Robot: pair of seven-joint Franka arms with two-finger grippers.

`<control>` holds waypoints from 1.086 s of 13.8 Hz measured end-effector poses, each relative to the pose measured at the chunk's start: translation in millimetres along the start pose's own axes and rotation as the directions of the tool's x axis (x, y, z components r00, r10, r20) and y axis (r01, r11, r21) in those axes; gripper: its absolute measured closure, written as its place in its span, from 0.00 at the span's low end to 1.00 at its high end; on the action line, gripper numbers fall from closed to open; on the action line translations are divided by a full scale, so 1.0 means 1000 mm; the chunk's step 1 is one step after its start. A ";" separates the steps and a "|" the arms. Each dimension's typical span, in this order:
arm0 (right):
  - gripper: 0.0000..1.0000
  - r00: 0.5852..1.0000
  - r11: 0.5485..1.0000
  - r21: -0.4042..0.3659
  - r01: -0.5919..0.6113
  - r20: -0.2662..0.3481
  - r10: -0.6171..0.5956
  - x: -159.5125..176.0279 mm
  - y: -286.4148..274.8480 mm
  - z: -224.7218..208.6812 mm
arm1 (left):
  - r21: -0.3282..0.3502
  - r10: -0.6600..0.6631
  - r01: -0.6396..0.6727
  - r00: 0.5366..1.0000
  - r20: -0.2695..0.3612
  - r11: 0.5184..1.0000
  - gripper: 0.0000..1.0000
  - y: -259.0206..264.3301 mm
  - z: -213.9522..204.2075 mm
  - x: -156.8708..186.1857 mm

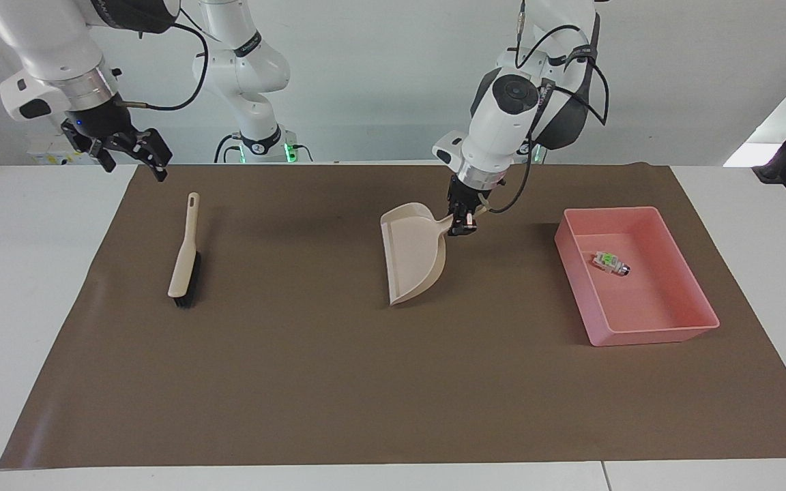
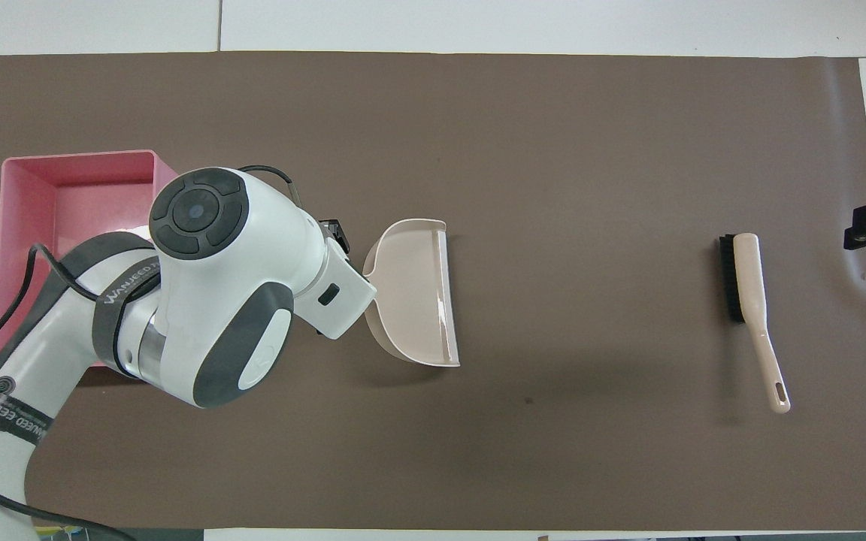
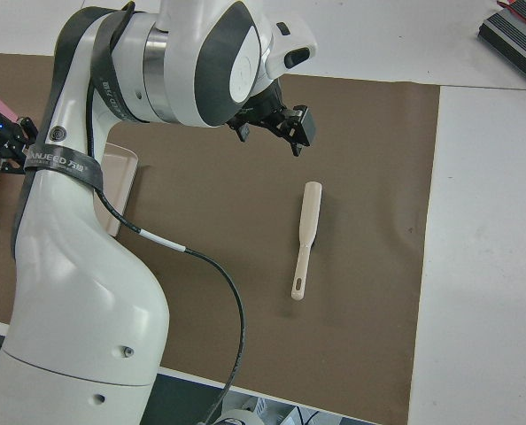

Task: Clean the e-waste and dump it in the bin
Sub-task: 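Lower the dustpan back onto the table with the left gripper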

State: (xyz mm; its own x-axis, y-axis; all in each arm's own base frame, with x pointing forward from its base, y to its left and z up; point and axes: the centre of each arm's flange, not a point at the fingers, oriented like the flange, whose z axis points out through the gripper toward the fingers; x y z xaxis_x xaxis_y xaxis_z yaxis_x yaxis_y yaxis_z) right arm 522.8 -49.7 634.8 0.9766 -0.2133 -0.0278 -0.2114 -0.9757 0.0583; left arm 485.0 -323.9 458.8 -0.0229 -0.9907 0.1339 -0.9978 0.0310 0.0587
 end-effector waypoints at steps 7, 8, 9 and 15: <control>0.00 1.000 1.000 0.000 0.000 0.000 0.000 0.000 0.000 0.000 | -0.009 -0.017 0.017 1.000 0.013 1.000 0.67 -0.007 0.019 -0.010; 0.00 1.000 1.000 0.000 0.000 0.000 0.000 0.000 0.000 0.000 | -0.007 -0.013 0.013 1.000 0.025 1.000 0.67 -0.007 0.023 -0.013; 0.00 1.000 1.000 0.000 0.000 0.001 0.000 0.000 0.000 0.000 | -0.003 -0.010 0.010 0.999 0.037 1.000 0.67 -0.006 0.029 -0.015; 0.00 1.000 1.000 0.000 0.000 0.001 0.000 0.000 0.000 0.000 | 0.050 0.030 -0.036 0.992 0.119 0.998 0.67 -0.005 0.056 -0.033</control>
State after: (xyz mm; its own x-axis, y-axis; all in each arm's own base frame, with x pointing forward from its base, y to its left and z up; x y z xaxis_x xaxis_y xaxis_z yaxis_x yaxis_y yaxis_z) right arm 522.7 -49.7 634.4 0.9766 -0.2133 -0.0284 -0.2114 -0.9757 0.0584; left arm 487.7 -299.0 398.6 -0.0599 -0.9981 0.0165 -0.9982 0.0600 0.0047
